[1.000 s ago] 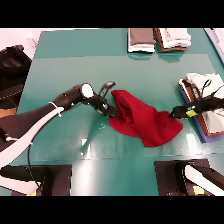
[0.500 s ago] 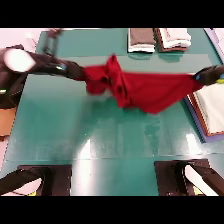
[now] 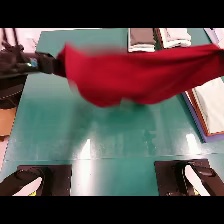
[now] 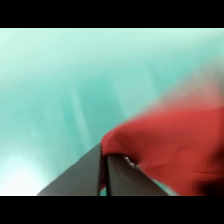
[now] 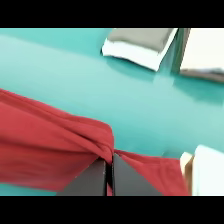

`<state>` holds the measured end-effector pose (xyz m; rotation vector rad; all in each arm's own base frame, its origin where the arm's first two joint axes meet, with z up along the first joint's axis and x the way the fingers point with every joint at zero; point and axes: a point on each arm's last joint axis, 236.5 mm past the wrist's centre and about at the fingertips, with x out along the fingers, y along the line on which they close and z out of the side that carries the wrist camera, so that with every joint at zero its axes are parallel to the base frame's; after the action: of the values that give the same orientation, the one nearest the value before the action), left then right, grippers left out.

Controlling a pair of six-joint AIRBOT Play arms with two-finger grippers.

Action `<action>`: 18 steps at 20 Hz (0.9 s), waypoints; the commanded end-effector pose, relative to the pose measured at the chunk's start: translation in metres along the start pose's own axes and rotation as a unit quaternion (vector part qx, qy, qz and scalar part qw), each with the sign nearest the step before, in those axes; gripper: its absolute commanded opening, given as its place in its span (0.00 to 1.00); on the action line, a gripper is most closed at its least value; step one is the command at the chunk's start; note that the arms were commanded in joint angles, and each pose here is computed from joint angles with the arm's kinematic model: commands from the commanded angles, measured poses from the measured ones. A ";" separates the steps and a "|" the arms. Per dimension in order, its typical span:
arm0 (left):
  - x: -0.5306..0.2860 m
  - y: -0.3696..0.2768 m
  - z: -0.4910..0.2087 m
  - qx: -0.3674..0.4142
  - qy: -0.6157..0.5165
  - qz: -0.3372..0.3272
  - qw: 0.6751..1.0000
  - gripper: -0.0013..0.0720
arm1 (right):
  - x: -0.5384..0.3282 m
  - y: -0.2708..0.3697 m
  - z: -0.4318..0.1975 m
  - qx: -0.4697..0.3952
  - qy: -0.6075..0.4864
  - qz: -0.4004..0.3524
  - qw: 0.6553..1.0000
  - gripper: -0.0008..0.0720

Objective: Fold the shirts.

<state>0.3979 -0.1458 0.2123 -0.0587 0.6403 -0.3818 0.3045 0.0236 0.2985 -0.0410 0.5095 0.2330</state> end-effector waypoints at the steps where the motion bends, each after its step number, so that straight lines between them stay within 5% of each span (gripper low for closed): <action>1: 0.027 0.015 -0.030 0.002 0.042 0.019 0.999 0.05 | 0.019 -0.003 -0.026 0.021 0.023 0.004 1.000 0.03; 6: -0.042 -0.001 0.053 0.023 -0.072 0.016 0.997 0.05 | -0.017 0.000 0.026 -0.009 -0.046 -0.013 0.999 0.03; 11: -0.235 -0.043 0.149 0.057 -0.288 -0.002 0.956 0.05 | -0.099 0.022 0.099 -0.064 -0.158 -0.038 0.985 0.03; 18: -0.405 -0.072 0.151 0.080 -0.442 -0.014 0.893 0.05 | -0.167 0.041 0.143 -0.089 -0.243 -0.057 0.964 0.03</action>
<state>0.2109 -0.0872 0.5490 -0.0754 -0.1921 -0.3923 0.2341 0.0411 0.4831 -0.1861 0.0470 0.1821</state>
